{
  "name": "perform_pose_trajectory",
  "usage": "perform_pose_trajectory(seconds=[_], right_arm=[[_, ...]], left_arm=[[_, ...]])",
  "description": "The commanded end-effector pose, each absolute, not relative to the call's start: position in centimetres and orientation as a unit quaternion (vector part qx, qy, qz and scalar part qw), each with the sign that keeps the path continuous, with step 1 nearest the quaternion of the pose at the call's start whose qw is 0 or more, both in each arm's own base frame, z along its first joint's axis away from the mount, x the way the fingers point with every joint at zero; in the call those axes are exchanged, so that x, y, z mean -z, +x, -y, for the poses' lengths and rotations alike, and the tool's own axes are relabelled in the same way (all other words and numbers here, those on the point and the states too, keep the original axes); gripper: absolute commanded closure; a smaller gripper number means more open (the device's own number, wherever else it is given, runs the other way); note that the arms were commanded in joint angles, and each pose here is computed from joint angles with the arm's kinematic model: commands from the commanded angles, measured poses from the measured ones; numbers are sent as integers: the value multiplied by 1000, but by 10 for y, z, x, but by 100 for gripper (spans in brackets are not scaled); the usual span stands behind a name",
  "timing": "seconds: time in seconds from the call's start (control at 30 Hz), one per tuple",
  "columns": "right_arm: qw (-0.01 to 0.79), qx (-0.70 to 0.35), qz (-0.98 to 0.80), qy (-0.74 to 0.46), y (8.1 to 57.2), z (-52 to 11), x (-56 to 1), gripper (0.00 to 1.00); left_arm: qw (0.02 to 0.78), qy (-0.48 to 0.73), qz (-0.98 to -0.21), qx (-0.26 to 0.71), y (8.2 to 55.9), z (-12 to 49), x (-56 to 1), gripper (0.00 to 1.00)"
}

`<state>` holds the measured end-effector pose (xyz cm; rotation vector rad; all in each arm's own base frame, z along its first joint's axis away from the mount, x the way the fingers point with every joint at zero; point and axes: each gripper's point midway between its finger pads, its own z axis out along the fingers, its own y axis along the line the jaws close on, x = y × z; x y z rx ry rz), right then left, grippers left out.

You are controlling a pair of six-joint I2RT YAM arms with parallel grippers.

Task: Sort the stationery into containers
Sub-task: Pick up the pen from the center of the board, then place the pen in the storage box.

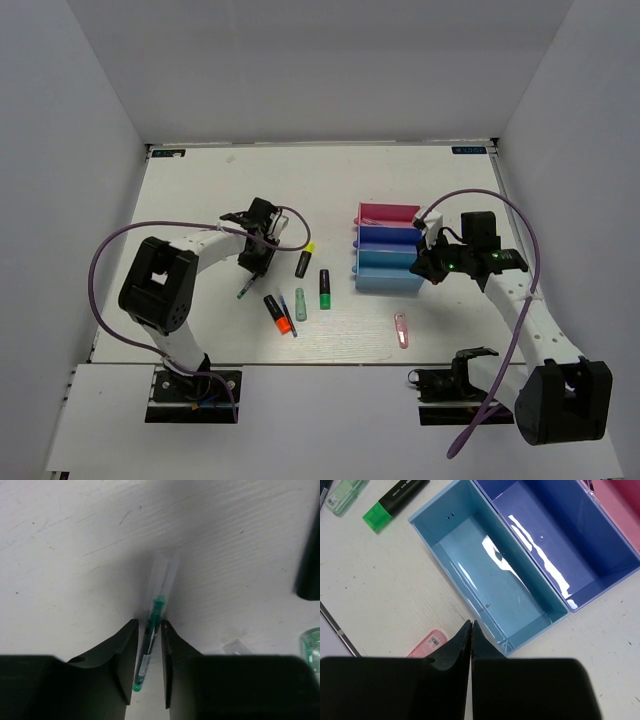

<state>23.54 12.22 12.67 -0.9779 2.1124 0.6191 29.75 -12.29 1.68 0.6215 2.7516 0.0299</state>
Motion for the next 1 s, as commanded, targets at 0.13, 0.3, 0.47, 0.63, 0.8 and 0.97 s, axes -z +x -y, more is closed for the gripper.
perform_pose_trajectory(seconds=[0.13,0.3,0.47,0.63,0.8,0.97], right_arm=[[382,-229,-807,-387,239,-121,-136,98],[388,-228,-805,-387,238,-121,-138,98],[389,-226,-804,-388,238,-121,-138,71],[392,-227,-801,-391,238,-122,-140,27],[395,-221,-801,-391,238,-120,-138,28],[399,-218,-800,-392,239,-119,-139,28]], left_arm=[[141,180,-973,17,293,121,-4,77],[124,174,-977,18,285,117,6,90],[174,188,-965,55,296,140,-40,100],[300,292,-902,105,328,217,-140,100],[374,392,-829,139,351,289,-199,100],[429,488,-733,201,362,369,-214,100]])
